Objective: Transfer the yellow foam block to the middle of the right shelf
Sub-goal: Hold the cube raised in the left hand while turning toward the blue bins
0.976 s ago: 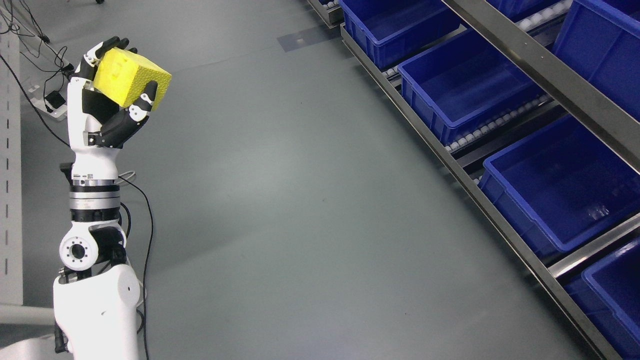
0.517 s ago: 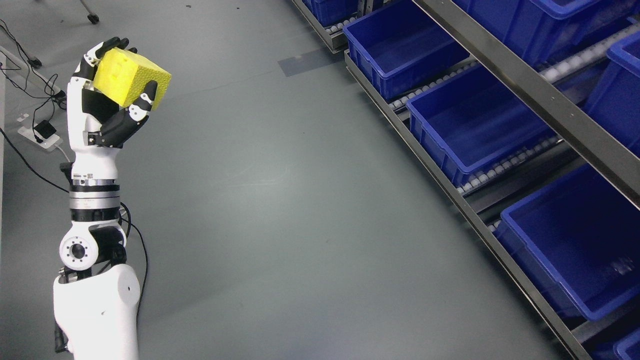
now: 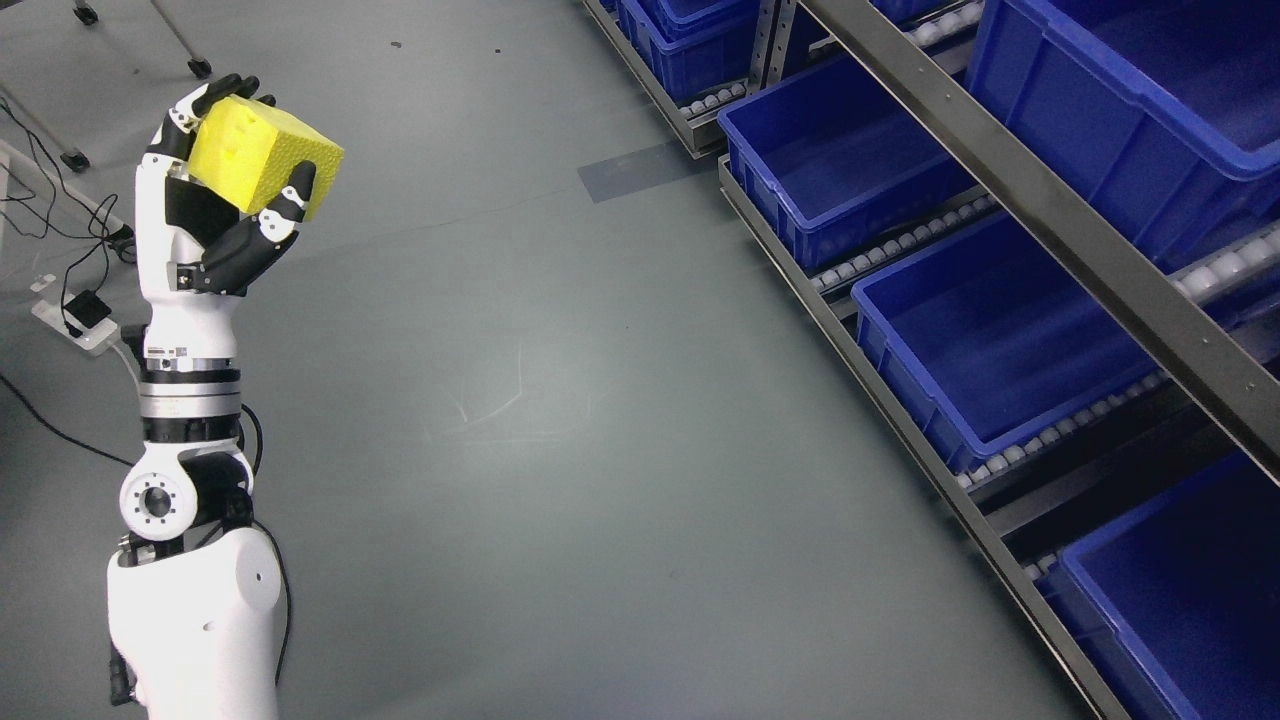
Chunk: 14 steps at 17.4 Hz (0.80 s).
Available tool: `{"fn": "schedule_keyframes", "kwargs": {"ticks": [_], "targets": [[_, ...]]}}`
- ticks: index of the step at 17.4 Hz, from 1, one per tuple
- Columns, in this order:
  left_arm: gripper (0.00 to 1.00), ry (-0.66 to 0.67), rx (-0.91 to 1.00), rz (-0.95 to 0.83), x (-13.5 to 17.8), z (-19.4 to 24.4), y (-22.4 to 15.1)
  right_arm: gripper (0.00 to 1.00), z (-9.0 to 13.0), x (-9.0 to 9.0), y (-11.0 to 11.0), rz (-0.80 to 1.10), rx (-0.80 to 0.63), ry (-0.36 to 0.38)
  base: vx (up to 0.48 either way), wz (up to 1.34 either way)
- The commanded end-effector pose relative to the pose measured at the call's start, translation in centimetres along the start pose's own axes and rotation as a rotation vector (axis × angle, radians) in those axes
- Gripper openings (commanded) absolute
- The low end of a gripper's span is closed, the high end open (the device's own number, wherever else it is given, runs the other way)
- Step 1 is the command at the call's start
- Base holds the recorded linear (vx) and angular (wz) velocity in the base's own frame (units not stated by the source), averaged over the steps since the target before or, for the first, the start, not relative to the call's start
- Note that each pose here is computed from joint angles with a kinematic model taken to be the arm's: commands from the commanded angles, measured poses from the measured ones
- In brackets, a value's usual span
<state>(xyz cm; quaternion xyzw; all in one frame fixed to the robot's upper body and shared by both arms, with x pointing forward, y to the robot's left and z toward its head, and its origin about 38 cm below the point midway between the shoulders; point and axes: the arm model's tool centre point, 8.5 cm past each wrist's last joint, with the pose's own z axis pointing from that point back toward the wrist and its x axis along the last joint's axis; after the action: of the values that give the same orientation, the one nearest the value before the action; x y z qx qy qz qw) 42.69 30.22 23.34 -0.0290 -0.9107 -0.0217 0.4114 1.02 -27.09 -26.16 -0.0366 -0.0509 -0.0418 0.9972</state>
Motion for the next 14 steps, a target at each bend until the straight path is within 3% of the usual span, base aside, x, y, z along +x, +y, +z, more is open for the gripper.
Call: {"fn": "schedule_keyframes", "kwargs": {"ticks": [1,14], "targets": [[0.33,0.001,-0.008,-0.016,0.17,-0.06,0.45,1.00,-0.06,0.89,-1.11,0.002,-0.017,-0.021,0.335,-0.01],[0.33,0.000,-0.014,-0.013,0.14,-0.24,0.28,1.00,-0.06,0.89,-1.11,0.001,-0.017,-0.021,0.309,-0.37]]}}
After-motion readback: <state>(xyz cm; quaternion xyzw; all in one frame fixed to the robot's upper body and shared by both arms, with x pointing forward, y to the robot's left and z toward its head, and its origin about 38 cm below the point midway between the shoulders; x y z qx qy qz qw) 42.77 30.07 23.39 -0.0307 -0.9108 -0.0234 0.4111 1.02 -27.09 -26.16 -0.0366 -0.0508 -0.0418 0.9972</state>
